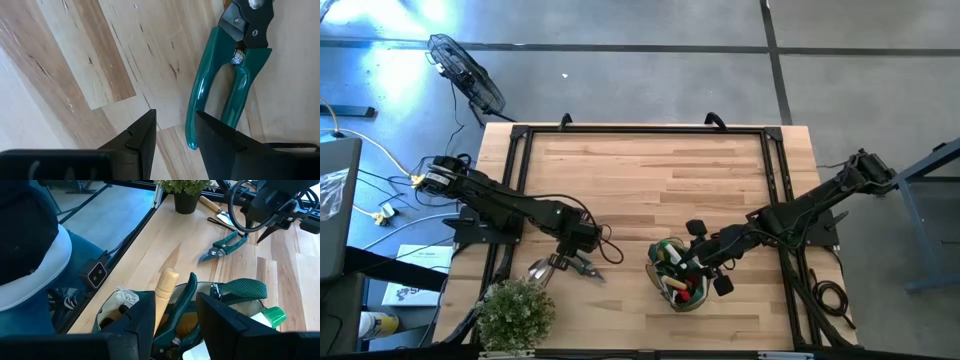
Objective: Pick & Place Garden tools in Gardening bag
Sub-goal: Put the green shear scissors into the green gardening bag
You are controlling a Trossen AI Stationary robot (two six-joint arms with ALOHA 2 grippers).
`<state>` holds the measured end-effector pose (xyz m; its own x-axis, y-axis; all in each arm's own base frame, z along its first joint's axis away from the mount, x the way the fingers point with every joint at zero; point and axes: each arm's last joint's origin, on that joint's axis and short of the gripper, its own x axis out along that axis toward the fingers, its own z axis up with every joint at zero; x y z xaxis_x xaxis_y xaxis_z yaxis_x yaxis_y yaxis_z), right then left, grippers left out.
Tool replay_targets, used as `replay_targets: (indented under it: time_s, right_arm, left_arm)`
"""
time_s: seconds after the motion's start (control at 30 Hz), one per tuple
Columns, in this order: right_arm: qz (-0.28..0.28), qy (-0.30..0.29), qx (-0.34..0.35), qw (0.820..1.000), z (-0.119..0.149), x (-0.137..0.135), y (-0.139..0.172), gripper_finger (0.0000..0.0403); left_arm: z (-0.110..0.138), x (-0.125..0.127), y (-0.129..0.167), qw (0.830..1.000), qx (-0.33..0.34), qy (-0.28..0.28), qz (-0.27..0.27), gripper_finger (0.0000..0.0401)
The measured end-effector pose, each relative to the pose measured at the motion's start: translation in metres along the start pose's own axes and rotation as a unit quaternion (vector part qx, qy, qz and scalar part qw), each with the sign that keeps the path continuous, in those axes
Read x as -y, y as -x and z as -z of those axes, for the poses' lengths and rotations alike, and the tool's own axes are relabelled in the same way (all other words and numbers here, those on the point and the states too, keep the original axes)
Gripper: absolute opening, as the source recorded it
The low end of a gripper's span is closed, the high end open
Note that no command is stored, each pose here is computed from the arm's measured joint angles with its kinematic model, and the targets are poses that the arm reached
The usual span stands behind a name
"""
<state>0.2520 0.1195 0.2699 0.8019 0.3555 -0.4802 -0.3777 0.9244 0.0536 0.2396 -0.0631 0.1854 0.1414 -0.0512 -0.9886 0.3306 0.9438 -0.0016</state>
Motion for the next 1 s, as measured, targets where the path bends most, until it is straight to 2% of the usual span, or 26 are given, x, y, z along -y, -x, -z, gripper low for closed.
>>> replay_targets:
  time_s: [0.23,1.0]
  right_arm:
    - [0.000,-0.002,0.000,1.000,0.000,0.000,0.000,0.0133]
    - [-0.003,-0.004,-0.001,1.000,0.000,-0.002,0.000,0.0133]
  left_arm:
    - [-0.001,0.002,0.000,1.000,0.005,0.003,0.030,0.0129]
    - [-0.004,0.003,-0.012,0.997,-0.013,0.026,0.065,0.0129]
